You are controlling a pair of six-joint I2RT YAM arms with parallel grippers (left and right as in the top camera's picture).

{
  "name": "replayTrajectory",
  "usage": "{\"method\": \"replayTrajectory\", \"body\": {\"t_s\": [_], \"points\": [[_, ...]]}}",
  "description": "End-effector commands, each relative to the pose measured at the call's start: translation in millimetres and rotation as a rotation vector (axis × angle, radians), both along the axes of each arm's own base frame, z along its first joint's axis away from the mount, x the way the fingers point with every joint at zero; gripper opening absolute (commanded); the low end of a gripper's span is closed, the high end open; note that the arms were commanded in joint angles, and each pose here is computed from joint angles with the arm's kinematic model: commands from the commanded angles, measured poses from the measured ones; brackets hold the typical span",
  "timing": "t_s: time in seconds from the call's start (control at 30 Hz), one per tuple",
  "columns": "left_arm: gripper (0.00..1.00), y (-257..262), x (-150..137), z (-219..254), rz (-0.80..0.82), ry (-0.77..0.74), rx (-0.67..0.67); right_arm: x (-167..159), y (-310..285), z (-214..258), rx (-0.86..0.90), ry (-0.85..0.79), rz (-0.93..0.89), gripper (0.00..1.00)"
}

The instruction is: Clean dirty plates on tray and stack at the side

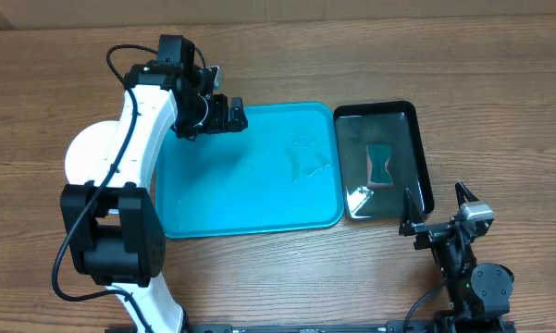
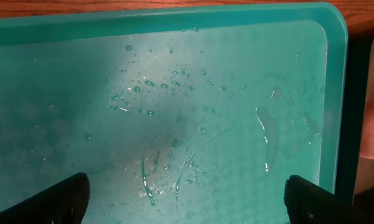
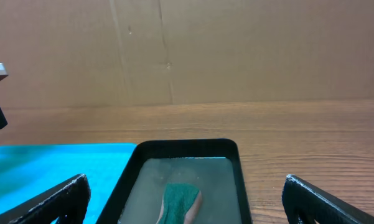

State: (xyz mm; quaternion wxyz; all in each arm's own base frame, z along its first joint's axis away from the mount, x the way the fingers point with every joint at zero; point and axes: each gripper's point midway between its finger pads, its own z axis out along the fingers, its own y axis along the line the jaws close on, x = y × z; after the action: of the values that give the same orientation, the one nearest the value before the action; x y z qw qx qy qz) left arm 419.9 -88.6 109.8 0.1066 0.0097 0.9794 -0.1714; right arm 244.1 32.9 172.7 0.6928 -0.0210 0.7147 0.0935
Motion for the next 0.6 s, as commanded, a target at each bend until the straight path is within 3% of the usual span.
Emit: {"method": "replayTrajectory", "body": {"t_s": [0.0, 0.37, 0.57], "points": [[1.00, -0.6, -0.1, 1.0, -0.018, -0.008, 0.000, 0.3, -2.3, -1.6, -0.004, -0.006, -0.011, 1.00], [1.00, -1.8, -0.4, 4.6, -0.021, -0.017, 0.000, 0.3, -2.3, -1.6, -0.004, -0.006, -0.011, 1.00], [1.00, -2.3, -2.3, 40.7, -0.022, -0.106, -0.007, 0.3, -2.3, -1.6, -0.004, -0.006, -0.011, 1.00]]}}
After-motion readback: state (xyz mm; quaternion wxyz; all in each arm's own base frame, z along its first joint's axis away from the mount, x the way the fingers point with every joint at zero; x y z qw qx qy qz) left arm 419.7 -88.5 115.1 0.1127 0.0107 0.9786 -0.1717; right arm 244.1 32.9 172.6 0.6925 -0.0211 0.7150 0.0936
